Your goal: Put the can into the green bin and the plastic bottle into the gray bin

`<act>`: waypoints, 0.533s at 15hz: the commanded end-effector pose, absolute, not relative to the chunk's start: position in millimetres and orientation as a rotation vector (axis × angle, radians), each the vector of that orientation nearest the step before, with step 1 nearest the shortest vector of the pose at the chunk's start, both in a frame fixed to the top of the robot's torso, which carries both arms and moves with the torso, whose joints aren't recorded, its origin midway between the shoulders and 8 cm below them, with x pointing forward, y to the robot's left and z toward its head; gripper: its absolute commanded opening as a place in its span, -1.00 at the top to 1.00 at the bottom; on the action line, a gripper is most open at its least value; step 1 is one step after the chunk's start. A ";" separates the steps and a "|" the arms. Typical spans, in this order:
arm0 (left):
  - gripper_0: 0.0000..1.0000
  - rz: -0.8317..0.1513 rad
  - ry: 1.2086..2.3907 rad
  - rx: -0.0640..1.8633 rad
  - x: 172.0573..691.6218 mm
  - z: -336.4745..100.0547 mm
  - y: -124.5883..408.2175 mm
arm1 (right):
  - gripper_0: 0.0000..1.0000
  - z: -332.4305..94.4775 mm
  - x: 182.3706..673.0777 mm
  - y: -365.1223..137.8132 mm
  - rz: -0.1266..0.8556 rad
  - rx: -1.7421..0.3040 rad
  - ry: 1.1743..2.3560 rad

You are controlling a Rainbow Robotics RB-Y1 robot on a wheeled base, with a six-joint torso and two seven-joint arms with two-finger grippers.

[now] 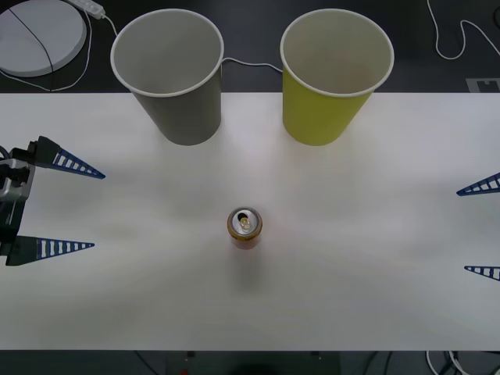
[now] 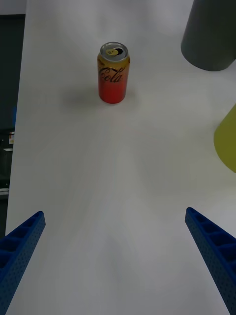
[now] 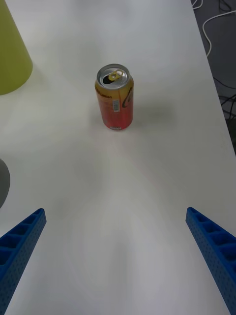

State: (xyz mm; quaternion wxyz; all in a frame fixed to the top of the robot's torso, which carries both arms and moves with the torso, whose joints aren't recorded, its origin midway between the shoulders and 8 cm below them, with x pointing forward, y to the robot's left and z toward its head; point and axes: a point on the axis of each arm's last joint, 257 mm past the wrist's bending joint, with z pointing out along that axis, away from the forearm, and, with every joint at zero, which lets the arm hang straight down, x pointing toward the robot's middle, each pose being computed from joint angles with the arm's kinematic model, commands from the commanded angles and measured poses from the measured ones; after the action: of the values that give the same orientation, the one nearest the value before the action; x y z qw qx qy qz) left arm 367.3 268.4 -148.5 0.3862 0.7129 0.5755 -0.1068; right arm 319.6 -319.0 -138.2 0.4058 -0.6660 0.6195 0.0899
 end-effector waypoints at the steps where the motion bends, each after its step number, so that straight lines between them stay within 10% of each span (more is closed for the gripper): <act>1: -1.00 -0.272 1.465 1.815 367.3 -148.5 268.4 | -1.00 -138.2 319.6 -319.0 0.227 -1.680 1.563; 8: -1.00 -0.272 1.465 1.815 367.3 -148.5 268.4 | -1.00 -138.7 317.9 -317.6 0.249 -1.677 1.559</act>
State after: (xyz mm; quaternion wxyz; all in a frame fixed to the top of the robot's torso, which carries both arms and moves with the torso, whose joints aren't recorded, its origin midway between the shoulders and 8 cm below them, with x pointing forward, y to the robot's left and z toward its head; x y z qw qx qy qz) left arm 367.3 268.3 -148.5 0.3862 0.7130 0.5754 -0.1068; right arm 317.2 -318.3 -138.6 0.4060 -0.6641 0.6199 0.0995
